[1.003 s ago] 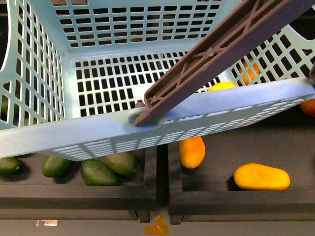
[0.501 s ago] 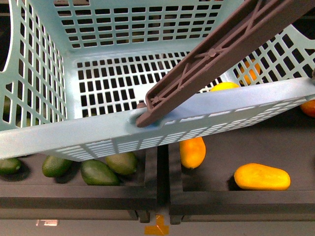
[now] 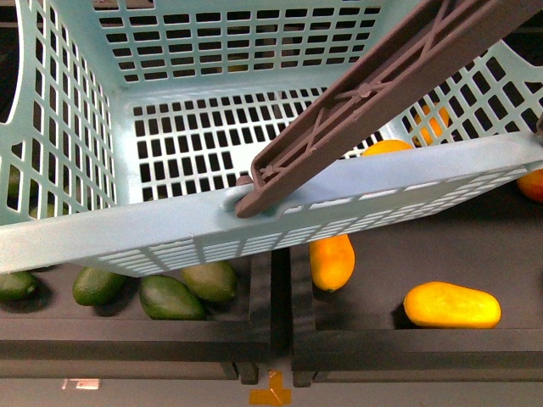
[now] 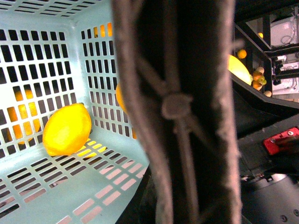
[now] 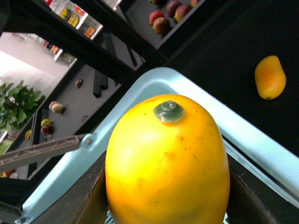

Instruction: Pick lemon and mango into basket

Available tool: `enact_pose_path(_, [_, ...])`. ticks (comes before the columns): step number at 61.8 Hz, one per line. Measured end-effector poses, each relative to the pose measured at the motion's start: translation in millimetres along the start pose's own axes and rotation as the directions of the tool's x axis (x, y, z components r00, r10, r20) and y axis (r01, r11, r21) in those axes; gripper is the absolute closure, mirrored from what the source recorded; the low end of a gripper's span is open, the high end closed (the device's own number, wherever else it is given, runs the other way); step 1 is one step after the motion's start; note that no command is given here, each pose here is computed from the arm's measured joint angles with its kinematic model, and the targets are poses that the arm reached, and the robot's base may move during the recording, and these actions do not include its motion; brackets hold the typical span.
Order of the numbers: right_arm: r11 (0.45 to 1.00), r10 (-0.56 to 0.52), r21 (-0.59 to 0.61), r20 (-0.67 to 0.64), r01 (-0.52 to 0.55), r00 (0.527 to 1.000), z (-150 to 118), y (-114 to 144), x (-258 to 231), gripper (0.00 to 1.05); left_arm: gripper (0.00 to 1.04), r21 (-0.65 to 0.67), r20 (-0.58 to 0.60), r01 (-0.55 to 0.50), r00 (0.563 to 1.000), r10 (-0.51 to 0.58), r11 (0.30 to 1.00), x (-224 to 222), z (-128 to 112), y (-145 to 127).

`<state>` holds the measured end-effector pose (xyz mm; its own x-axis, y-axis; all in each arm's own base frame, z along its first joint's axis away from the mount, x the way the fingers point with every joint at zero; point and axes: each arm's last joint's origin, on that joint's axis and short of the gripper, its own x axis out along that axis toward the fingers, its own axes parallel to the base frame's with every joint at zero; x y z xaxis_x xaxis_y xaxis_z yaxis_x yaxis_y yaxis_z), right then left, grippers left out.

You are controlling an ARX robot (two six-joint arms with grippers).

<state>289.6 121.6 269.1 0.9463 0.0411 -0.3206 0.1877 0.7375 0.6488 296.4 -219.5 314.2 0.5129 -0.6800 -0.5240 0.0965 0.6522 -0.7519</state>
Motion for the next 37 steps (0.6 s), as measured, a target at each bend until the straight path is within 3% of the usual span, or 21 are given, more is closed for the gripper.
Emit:
enact_pose_path(4, [1.0,-0.005,-0.014,-0.004,0.005,1.0,-1,-1,1,0.23,1.0,0.0,0.0,0.0,1.0,0.0,1.0,0,0,0])
enact_pose_path(12, [0.999,-0.018,-0.033,-0.007,0.017,1.0,1,-2,0,0.07,1.0,0.0,-0.002,0.001,1.0,-0.001,1.0,0,0,0])
enact_pose_path(27, [0.993,-0.051,-0.108,0.044,0.055,0.998,21,-9,-16,0.09,1.0,-0.004,0.005,-0.006,1.0,0.006,1.0,0,0,1])
enact_pose_path(37, [0.976,-0.099,-0.186,0.092,0.115,0.991,34,-29,-47,0.09,1.0,-0.005,0.001,-0.003,1.0,0.003,1.0,0,0,1])
